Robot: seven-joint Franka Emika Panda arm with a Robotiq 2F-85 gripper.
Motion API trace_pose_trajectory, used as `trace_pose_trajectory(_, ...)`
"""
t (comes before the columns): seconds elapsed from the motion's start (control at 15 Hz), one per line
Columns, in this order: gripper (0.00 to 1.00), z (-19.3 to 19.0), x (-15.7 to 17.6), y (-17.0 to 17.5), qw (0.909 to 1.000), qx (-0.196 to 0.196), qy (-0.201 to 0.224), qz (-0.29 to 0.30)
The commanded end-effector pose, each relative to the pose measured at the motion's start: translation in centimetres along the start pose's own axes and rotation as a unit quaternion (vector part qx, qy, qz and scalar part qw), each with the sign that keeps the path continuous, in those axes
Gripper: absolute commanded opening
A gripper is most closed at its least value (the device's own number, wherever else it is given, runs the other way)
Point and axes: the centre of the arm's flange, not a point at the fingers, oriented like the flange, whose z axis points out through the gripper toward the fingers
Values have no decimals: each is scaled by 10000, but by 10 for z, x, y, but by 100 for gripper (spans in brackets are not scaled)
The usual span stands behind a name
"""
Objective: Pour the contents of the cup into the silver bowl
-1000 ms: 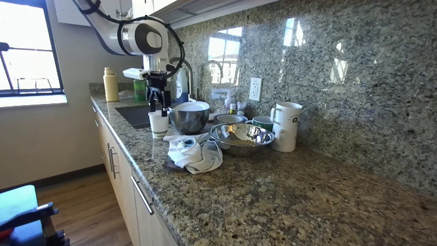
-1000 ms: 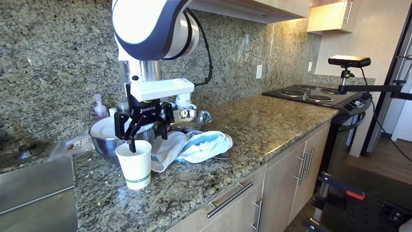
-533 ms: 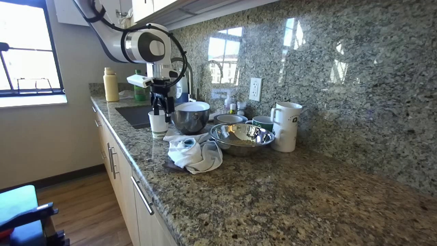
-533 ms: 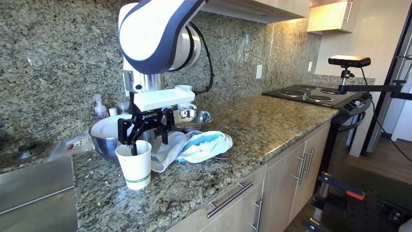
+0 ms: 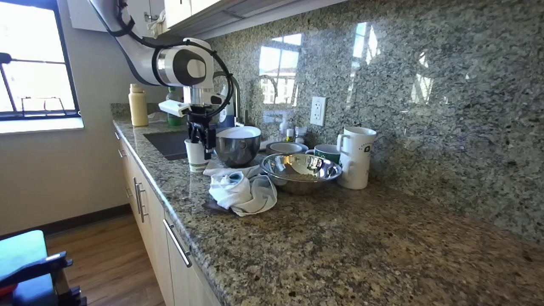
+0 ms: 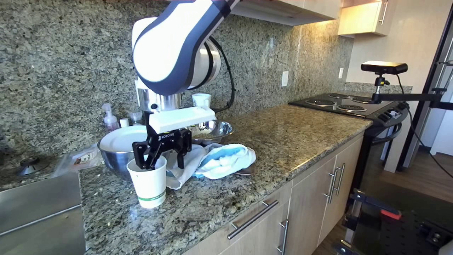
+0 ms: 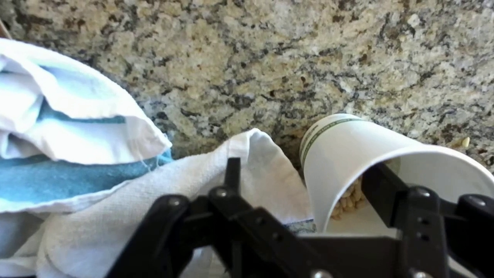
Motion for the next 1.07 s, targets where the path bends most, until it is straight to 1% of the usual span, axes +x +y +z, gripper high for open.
trace_pose_trajectory(0.0, 49, -2, 5, 1, 9999, 43, 53, 91)
trace_pose_trajectory(0.33, 12, -7, 13, 4, 9999, 107, 78, -8)
trace_pose_trajectory(0.4, 4, -9, 15, 5, 9999, 118, 83, -37)
trace_pose_trajectory(0.47, 1, -11, 17, 6, 9999, 124, 88, -58)
trace_pose_trajectory(0.53, 0, -13, 19, 7, 9998, 147, 93, -82)
trace_pose_trajectory(0.73, 0, -18, 23, 14, 9995, 245, 128, -179)
trace_pose_trajectory(1.0, 0, -24, 22, 36, 9989, 447, 58, -127)
